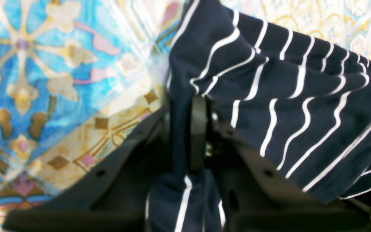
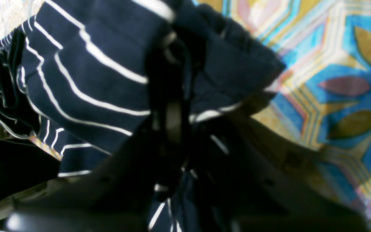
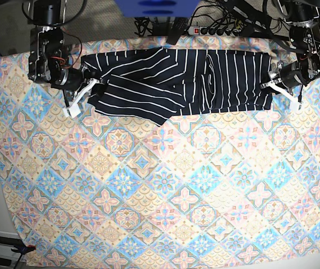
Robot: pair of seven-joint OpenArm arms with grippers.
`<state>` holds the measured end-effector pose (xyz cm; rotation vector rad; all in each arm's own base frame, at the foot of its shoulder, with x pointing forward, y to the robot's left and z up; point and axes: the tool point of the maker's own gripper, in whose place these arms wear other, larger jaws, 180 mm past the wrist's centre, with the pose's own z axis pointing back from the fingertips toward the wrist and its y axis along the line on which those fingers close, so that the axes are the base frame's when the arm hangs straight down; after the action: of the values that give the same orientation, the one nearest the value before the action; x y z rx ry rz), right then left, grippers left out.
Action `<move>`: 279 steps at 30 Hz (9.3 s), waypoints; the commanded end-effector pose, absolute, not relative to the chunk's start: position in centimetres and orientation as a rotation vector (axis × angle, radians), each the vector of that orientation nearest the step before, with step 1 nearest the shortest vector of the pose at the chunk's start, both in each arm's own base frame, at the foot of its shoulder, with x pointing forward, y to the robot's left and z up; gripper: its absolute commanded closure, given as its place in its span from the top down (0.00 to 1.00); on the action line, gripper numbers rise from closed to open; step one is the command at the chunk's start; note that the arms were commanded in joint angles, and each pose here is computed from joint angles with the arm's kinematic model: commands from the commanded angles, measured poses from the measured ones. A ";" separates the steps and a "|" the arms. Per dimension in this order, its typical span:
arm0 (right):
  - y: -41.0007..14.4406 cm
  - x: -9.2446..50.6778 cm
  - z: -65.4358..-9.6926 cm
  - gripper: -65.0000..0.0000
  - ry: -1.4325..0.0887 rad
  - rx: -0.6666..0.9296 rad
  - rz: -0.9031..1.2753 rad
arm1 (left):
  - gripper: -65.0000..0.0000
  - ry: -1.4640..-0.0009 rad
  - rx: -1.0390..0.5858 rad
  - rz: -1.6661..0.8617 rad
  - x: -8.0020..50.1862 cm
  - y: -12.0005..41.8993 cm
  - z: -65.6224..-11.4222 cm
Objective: Fold the T-shirt properly
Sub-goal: 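Hold the strip ends with both grippers and push them toward each other, then fold the strip end in the right gripper over toward the left gripper, then press and square the folded bundle edges with both grippers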
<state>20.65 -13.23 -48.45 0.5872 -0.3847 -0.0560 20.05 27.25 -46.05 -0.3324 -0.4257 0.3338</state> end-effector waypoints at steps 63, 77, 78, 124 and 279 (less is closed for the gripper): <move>-19.2 26.1 -42.4 0.73 -0.573 0.398 0.043 | 0.00 -0.519 -0.481 0.381 24.3 21.4 -45.3; -19.2 26.5 -44.4 0.73 -0.527 0.421 0.000 | 0.00 -0.516 -0.480 0.380 24.3 21.4 -45.4; -19.2 26.3 -44.7 0.73 -0.517 0.422 -0.005 | 0.00 -0.516 -0.480 0.380 24.3 21.4 -45.4; -1.0 27.1 -38.6 0.02 -0.653 0.597 0.432 | 0.00 -0.527 -0.517 0.392 25.1 19.9 -45.3; 6.1 28.3 -37.8 0.19 -0.756 0.542 0.754 | 0.23 -0.628 -0.599 0.399 26.4 21.1 -41.8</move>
<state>26.79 6.12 -39.29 0.5449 -0.6934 0.7648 25.38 20.78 -43.07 -0.5912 -0.5794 0.4181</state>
